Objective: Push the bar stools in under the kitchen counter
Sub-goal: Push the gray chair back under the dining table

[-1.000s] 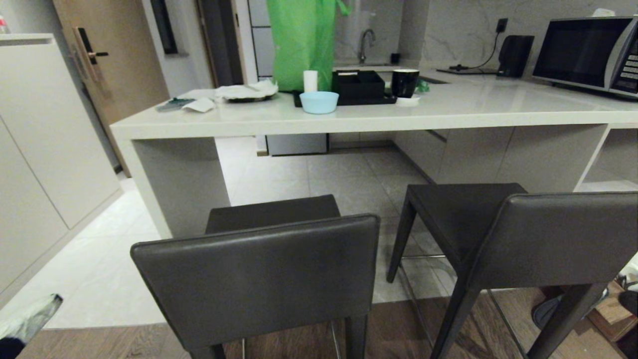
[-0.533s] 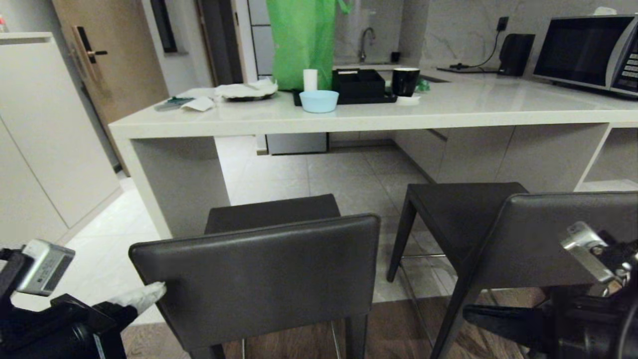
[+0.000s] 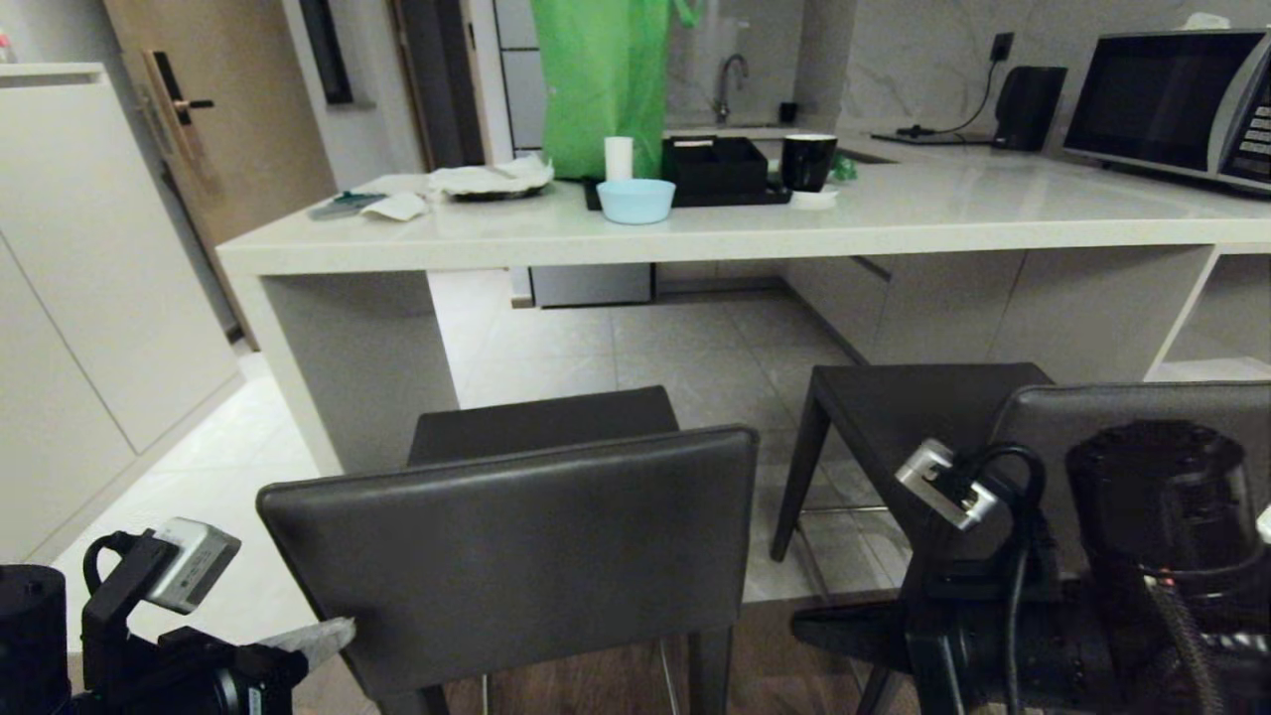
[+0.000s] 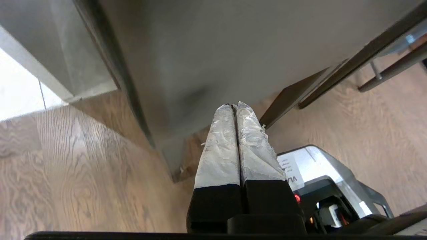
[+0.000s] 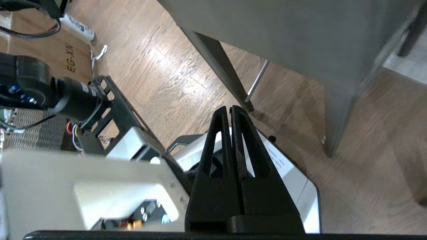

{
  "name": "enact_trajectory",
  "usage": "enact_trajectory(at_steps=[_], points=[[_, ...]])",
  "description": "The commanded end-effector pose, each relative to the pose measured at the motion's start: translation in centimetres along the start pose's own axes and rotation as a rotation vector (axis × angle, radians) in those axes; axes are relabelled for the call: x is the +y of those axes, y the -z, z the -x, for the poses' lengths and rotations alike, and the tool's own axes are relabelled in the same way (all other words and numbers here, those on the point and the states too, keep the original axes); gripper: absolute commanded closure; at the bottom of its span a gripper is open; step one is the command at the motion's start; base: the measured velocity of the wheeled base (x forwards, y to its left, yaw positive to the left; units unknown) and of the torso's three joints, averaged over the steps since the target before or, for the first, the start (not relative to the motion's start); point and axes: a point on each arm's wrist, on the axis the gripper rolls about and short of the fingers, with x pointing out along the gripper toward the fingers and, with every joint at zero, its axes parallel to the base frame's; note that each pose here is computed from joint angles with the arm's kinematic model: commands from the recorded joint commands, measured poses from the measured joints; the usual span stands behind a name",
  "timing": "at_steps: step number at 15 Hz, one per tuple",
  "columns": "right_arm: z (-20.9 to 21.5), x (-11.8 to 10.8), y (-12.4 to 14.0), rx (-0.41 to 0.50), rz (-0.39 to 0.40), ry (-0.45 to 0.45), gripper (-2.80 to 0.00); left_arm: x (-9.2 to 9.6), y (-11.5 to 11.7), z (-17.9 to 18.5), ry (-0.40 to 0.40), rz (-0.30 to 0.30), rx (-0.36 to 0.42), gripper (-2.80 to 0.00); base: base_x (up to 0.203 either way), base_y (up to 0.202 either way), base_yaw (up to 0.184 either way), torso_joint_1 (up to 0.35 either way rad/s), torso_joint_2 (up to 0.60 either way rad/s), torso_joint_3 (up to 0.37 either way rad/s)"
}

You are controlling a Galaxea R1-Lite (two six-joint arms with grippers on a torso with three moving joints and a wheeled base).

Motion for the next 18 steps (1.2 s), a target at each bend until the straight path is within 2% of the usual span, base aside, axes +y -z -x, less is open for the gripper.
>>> enact_trajectory(at_steps=[1,5,8,11,15,18], points=[[-2.8,-0.7,-0.6,0.043,-0.012,0.014,0.00,0.5,0.0,-1.5,-0.015,0.017,0.057,0.00,0.000,0.000,0.000,0.000,0.00,0.000],[-5.2,-1.2,-1.2,0.060,-0.013,0.038,0.00,1.8,0.0,-5.5,-0.039,0.025,0.057,0.00,0.000,0.000,0.000,0.000,0.00,0.000],[-7.1,-2.2,-1.0,0.029,-0.005,0.100,0.00,2.7,0.0,-8.2,-0.050,0.000,-0.055,0.00,0.000,0.000,0.000,0.000,0.00,0.000],[-8.3,-2.7,-0.8,0.009,0.001,0.144,0.00,3.4,0.6,-8.6,-0.070,0.000,-0.088,0.00,0.000,0.000,0.000,0.000,0.00,0.000],[-9.7,-3.9,-1.5,-0.015,-0.007,0.228,0.00,3.5,-0.1,-8.6,-0.063,-0.003,-0.127,0.00,0.000,0.000,0.000,0.000,0.00,0.000],[-10.3,-4.2,-2.5,-0.057,-0.003,0.276,0.00,3.3,-1.2,-8.2,-0.057,-0.031,-0.237,0.00,0.000,0.000,0.000,0.000,0.00,0.000]])
